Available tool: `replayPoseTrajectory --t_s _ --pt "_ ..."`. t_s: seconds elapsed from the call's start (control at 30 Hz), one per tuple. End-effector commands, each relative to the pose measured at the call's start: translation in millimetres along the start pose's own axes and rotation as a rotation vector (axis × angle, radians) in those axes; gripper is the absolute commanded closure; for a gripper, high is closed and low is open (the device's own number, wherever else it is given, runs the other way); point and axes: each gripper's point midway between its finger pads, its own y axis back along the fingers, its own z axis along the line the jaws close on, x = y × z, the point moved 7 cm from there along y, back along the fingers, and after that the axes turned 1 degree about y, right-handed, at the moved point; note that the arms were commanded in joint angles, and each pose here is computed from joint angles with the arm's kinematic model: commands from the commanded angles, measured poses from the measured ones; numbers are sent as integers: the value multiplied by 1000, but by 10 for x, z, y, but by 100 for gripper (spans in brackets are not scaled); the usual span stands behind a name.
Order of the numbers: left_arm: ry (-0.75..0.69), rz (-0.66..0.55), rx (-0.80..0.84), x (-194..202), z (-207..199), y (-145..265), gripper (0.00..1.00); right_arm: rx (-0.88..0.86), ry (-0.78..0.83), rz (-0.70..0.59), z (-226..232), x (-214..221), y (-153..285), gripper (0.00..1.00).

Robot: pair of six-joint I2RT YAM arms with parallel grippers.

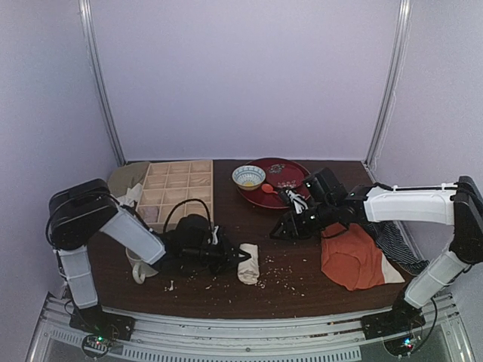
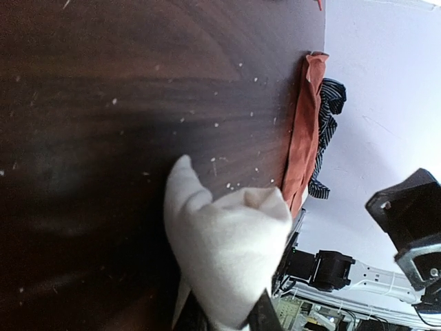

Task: Roll the underwear
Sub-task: Adjust the underwear at the center of the board, then place the underwear in the storage box.

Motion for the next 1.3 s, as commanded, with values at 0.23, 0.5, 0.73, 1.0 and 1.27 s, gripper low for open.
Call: replayPoseTrajectory --t_s 0.23,0.5,0.73,1.0,1.27 --pt "-179 -1 -22 -393 -744 475 100 12 -83 -73 -221 -47 145 48" --pt "-253 -37 -39 -814 -1056 1022 100 -15 -96 -106 -262 -150 183 4" --pt "-266 -100 -39 -1232 -1038 1522 100 -19 -94 -114 -267 -213 186 0" --pt "-289 -50 -39 -1614 -819 1691 100 -12 -93 -97 -276 -227 172 0" --pt "-249 -38 -29 -1873 -653 1466 100 -14 -109 -75 -314 -202 111 0"
